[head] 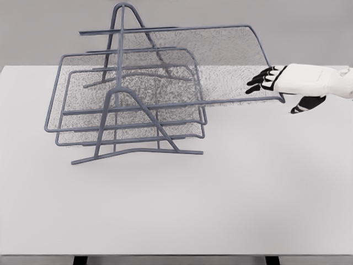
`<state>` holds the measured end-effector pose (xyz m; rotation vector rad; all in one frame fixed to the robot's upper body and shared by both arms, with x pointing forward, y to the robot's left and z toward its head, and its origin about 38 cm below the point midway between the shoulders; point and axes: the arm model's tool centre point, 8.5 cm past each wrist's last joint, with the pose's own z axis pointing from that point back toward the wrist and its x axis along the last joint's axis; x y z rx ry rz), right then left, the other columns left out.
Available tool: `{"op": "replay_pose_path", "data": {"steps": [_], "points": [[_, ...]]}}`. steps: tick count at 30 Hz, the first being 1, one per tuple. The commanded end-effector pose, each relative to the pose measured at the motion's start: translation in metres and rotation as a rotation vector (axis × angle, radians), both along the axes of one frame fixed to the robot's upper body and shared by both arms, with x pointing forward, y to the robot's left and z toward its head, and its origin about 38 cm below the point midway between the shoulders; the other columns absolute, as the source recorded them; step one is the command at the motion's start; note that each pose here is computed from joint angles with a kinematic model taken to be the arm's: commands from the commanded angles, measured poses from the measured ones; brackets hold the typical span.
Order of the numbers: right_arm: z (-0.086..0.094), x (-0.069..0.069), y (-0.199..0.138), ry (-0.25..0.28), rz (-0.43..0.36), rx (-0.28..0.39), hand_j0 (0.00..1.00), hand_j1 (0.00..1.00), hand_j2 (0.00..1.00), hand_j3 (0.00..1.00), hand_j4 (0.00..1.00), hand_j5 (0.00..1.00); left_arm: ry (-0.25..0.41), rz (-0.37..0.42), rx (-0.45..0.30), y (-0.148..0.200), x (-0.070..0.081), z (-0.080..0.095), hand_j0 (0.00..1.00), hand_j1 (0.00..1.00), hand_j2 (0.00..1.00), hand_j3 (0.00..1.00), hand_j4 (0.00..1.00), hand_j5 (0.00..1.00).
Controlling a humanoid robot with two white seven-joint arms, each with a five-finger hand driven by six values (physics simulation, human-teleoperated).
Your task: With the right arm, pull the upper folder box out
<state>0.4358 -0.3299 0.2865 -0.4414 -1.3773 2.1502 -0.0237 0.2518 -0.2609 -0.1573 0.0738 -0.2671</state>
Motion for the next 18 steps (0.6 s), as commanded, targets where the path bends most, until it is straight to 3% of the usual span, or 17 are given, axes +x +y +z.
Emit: {"op": "replay_pose_path", "data": {"steps": [1,6,8,10,11,12,13,14,15,16,18], "points": [[-0.01,-0.004,-0.034,-0.046,-0.031,-0.228,1.0,1.0,1.0,1.0,1.0,1.0,-0.001,-0.001,-0.001,0.0,0.0,0.0,1.0,1.0,1.0,1.0,1.0,1.0],[0.005,-0.008,-0.052,-0.066,-0.072,-0.248,1.0,1.0,1.0,1.0,1.0,1.0,0.0,-0.001,-0.001,0.0,0.0,0.0,1.0,1.0,1.0,1.0,1.0,1.0],[0.02,-0.005,-0.054,-0.104,-0.084,-0.232,1.0,1.0,1.0,1.0,1.0,1.0,0.0,-0.001,-0.001,0.0,0.0,0.0,1.0,1.0,1.0,1.0,1.0,1.0],[0.048,-0.003,-0.056,-0.174,-0.102,-0.196,1.0,1.0,1.0,1.0,1.0,1.0,0.0,-0.001,-0.001,0.0,0.0,0.0,1.0,1.0,1.0,1.0,1.0,1.0],[0.068,-0.003,-0.05,-0.201,-0.095,-0.117,1.0,1.0,1.0,1.0,1.0,1.0,0.001,-0.001,0.001,0.0,0.0,0.0,1.0,1.0,1.0,1.0,1.0,1.0],[0.076,-0.006,-0.04,-0.181,-0.065,-0.012,1.0,1.0,1.0,1.0,1.0,1.0,0.0,-0.001,-0.001,0.0,0.0,0.0,1.0,1.0,1.0,1.0,1.0,1.0],[0.107,-0.026,-0.029,-0.249,-0.008,-0.027,1.0,1.0,1.0,1.0,1.0,1.0,0.0,-0.001,-0.001,0.0,0.0,0.0,1.0,1.0,1.0,1.0,1.0,1.0],[0.12,-0.037,-0.006,-0.286,0.071,-0.021,1.0,1.0,1.0,1.0,1.0,1.0,0.0,-0.001,-0.001,0.0,0.0,0.0,1.0,1.0,1.0,1.0,1.0,1.0],[0.128,-0.05,0.011,-0.306,0.135,0.044,1.0,1.0,1.0,1.0,1.0,1.0,0.0,-0.001,-0.001,0.0,0.0,0.0,1.0,1.0,1.0,1.0,1.0,1.0],[0.126,-0.055,0.023,-0.333,0.177,0.124,0.99,0.99,0.99,0.99,0.99,0.99,-0.001,-0.001,-0.001,0.0,0.0,0.0,1.0,1.0,1.0,1.0,1.0,1.0],[0.109,-0.052,0.037,-0.297,0.209,0.159,1.0,1.0,1.0,1.0,1.0,1.0,0.0,-0.001,0.001,0.0,0.0,0.0,1.0,1.0,1.0,1.0,1.0,1.0]]}}
